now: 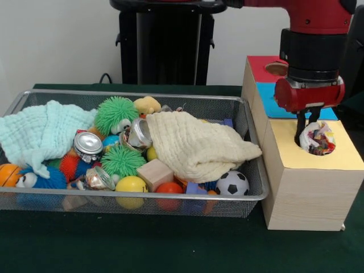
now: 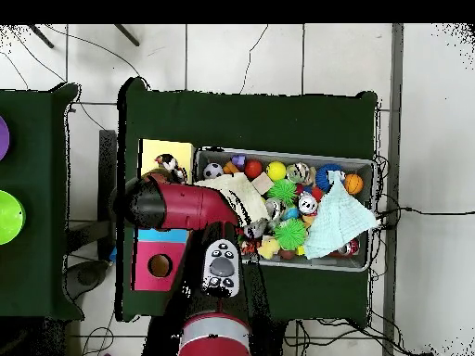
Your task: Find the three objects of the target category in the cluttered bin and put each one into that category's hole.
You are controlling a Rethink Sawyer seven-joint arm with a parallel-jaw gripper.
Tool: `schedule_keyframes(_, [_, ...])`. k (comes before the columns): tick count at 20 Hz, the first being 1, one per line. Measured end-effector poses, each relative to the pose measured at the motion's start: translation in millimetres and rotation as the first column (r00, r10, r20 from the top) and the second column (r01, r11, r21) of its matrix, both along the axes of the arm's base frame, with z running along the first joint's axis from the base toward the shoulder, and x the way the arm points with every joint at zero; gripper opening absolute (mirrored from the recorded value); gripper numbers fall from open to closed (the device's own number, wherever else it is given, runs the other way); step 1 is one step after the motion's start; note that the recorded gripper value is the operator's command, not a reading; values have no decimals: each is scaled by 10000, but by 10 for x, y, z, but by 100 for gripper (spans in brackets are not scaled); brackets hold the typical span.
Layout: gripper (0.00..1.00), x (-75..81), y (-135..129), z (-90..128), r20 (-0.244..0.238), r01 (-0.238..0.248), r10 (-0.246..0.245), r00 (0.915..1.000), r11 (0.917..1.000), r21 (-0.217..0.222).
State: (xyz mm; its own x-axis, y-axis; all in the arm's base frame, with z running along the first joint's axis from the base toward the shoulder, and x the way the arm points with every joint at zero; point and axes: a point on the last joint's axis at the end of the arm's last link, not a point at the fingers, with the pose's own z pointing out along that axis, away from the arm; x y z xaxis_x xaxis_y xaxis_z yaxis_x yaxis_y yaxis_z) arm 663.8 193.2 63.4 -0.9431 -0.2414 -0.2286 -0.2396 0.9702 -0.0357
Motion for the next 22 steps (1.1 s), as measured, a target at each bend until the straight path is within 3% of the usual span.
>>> schedule_keyframes(11, [0, 33, -29, 96, -42, 442, -443, 9990, 9990, -51])
schedule_keyframes(22, [0, 131, -249, 449, 0, 966, -966, 9953, 9953, 44])
